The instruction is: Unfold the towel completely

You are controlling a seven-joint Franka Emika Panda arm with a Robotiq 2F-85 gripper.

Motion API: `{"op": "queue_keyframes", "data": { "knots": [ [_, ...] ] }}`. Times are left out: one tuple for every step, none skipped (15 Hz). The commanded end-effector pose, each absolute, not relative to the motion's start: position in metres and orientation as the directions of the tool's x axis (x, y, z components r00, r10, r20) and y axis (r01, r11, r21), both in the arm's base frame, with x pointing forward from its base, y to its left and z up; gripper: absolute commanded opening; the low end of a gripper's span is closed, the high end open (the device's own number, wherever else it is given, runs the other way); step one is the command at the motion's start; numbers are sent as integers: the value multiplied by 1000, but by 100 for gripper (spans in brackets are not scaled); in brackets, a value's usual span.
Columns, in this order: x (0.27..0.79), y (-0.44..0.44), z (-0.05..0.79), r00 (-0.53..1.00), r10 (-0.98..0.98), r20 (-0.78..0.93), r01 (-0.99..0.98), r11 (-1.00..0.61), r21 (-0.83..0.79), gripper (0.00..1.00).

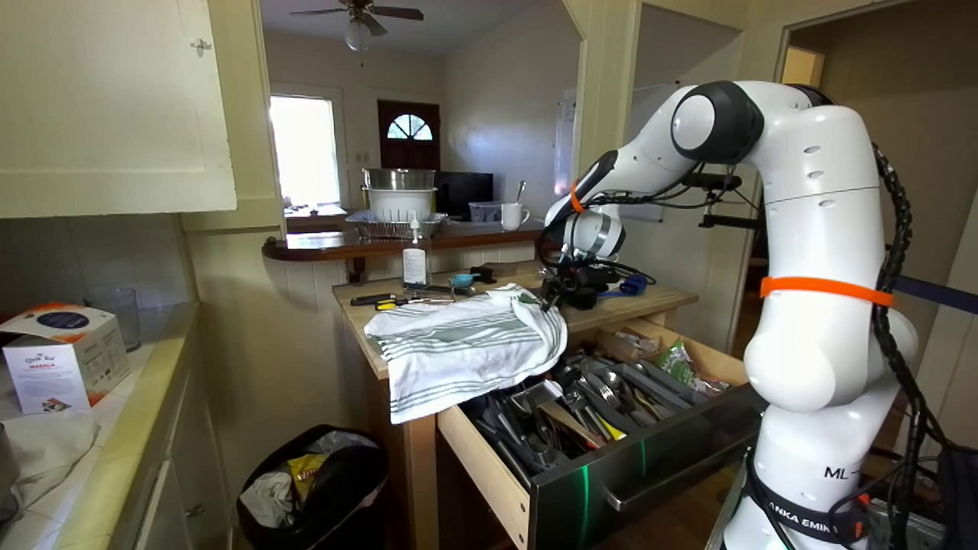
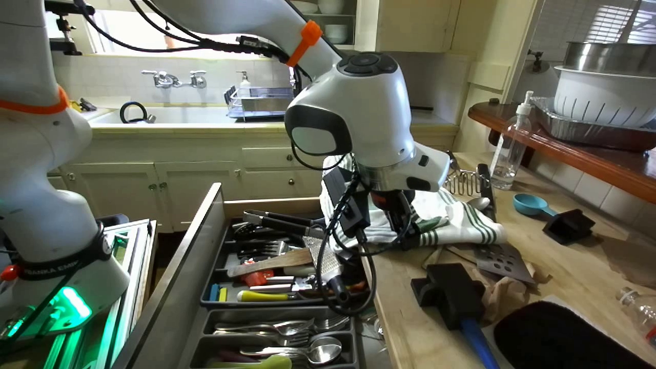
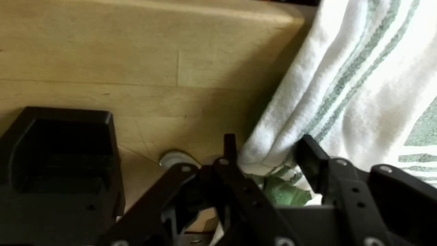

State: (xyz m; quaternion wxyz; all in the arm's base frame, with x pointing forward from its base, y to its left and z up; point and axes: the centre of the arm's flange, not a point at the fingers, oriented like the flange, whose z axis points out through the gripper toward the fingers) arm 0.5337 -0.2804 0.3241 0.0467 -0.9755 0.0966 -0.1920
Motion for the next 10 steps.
{"op": "queue_keyframes", "data": {
  "knots": [
    [533,-281,327,904,-200,377,-150,-976,-159,19],
    [533,-280,329,902,-203,381,-148,-975,-168,12],
    [531,-279,331,902,-206,379,-152,-974,-168,4],
    [529,-278,334,902,-210,377,-157,-973,-167,1],
    [526,-277,337,902,-211,376,-162,-974,-158,0],
    [519,-277,344,901,-224,372,-181,-972,-147,0],
    [510,-276,350,900,-245,361,-212,-969,-130,2],
    [499,-276,355,897,-264,355,-237,-964,-116,2],
    [482,-276,361,888,-299,349,-283,-954,-97,2],
    [466,-277,364,879,-338,336,-326,-941,-94,2]
  ]
}}
